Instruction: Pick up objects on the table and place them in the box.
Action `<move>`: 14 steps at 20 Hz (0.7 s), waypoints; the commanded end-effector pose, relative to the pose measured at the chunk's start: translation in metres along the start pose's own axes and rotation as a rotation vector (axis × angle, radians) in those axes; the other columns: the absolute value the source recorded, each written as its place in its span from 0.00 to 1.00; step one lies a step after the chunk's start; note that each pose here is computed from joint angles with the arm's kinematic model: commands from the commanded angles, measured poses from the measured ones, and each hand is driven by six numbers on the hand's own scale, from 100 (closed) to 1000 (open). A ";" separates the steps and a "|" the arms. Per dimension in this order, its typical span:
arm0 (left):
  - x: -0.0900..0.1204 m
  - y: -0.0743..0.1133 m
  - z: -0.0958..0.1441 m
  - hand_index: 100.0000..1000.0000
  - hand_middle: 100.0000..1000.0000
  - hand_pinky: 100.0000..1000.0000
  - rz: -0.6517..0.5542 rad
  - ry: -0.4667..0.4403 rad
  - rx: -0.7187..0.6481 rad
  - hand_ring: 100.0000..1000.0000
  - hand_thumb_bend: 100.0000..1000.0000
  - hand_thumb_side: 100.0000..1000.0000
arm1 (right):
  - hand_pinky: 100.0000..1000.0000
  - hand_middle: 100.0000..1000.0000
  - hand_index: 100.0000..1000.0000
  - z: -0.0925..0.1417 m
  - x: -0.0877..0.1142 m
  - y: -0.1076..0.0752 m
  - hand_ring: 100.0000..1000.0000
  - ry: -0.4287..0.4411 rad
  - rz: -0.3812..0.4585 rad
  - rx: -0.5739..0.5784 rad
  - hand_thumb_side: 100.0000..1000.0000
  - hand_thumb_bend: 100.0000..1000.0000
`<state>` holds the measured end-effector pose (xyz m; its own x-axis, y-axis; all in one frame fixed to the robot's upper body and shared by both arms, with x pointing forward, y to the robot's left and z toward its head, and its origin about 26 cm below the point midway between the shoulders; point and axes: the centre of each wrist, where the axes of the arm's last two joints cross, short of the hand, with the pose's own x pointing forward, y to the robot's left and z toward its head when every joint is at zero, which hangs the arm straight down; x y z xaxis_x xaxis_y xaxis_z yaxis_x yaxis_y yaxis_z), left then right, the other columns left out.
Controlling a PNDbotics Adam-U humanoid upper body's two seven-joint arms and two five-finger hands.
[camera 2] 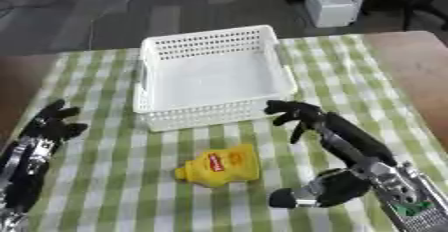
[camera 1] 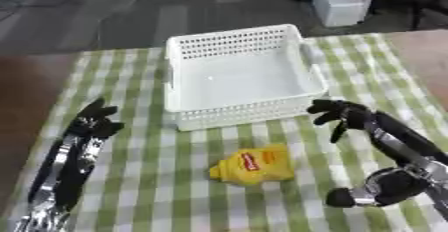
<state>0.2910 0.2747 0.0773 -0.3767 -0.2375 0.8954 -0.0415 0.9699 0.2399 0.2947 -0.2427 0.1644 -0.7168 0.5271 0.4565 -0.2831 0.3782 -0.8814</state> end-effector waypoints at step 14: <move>0.016 0.005 0.002 0.95 0.76 0.77 0.087 -0.082 0.158 0.69 0.32 0.75 | 0.56 0.86 0.99 -0.063 -0.001 -0.011 0.78 -0.102 0.175 0.083 0.62 0.84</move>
<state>0.2845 0.2733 0.0835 -0.4328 -0.1517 0.8886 -0.1356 0.9855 0.1021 0.3352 -0.2016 0.1761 -0.8107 0.4959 0.3111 -0.2263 0.2246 -0.9478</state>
